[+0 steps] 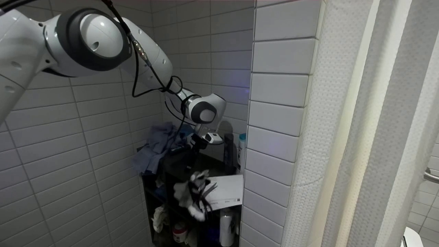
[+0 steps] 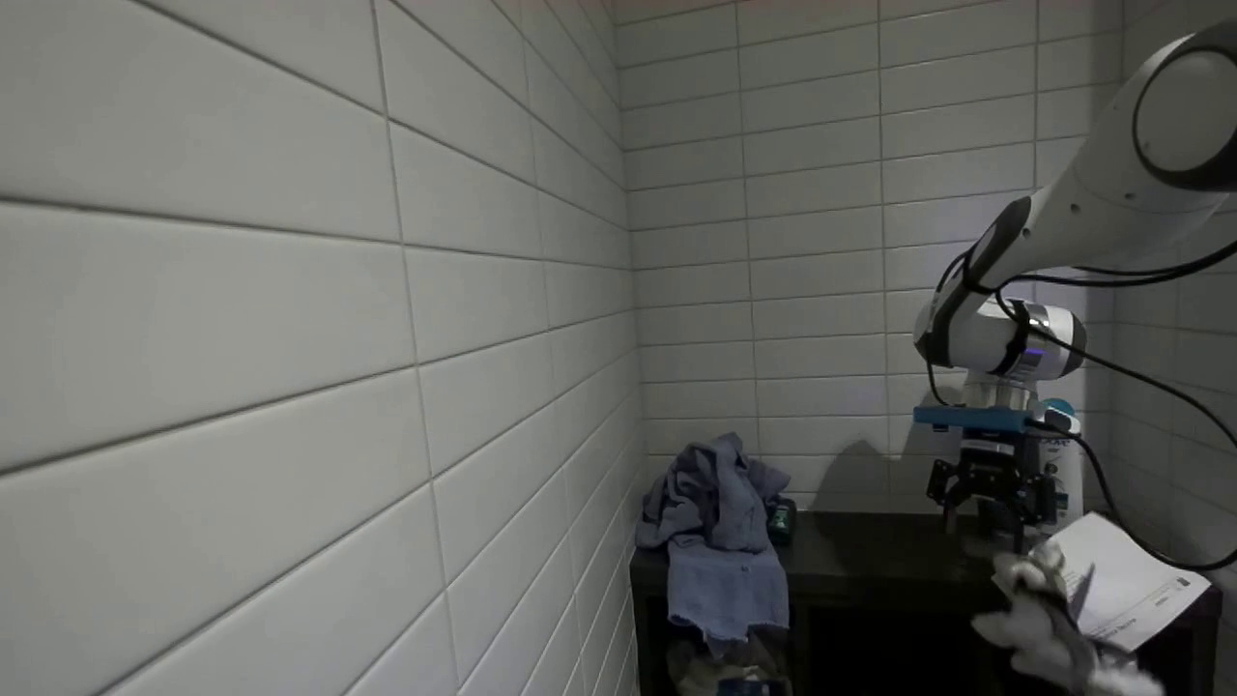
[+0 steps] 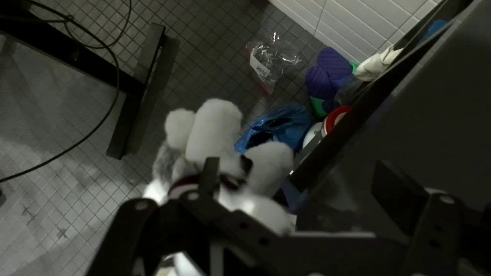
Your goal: Remove the doll from the top of the cabinet
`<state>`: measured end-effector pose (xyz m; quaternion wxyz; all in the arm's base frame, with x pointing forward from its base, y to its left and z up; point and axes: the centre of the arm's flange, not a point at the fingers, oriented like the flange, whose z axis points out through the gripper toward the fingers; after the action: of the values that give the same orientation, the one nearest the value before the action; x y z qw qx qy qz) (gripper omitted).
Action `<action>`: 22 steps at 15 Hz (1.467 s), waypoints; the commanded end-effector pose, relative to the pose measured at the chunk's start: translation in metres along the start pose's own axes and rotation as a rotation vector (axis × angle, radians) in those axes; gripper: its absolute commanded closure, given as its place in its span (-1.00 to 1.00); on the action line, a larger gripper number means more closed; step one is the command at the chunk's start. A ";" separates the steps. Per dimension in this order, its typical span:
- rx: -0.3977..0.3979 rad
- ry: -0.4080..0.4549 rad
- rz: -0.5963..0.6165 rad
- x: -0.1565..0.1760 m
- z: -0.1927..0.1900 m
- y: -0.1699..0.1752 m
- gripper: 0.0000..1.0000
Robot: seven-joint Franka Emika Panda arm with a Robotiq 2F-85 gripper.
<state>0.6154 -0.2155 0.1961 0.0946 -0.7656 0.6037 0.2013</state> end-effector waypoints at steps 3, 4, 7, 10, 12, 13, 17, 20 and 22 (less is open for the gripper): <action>-0.010 0.001 0.008 0.003 0.018 0.012 -1.00; -0.011 0.001 0.011 0.004 0.020 0.014 -1.00; -0.007 0.002 0.011 0.002 0.017 0.017 -1.00; -0.005 0.003 0.010 0.001 0.014 0.017 -1.00; -0.006 0.002 0.010 0.001 0.015 0.017 -1.00; -0.006 0.002 0.011 0.001 0.015 0.017 -1.00; -0.006 0.002 0.011 0.001 0.015 0.017 -1.00; -0.006 0.002 0.011 0.001 0.015 0.017 -1.00; -0.006 0.002 0.011 0.001 0.015 0.017 -1.00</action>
<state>0.5960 -0.2148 0.1836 0.0906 -0.7628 0.6072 0.2030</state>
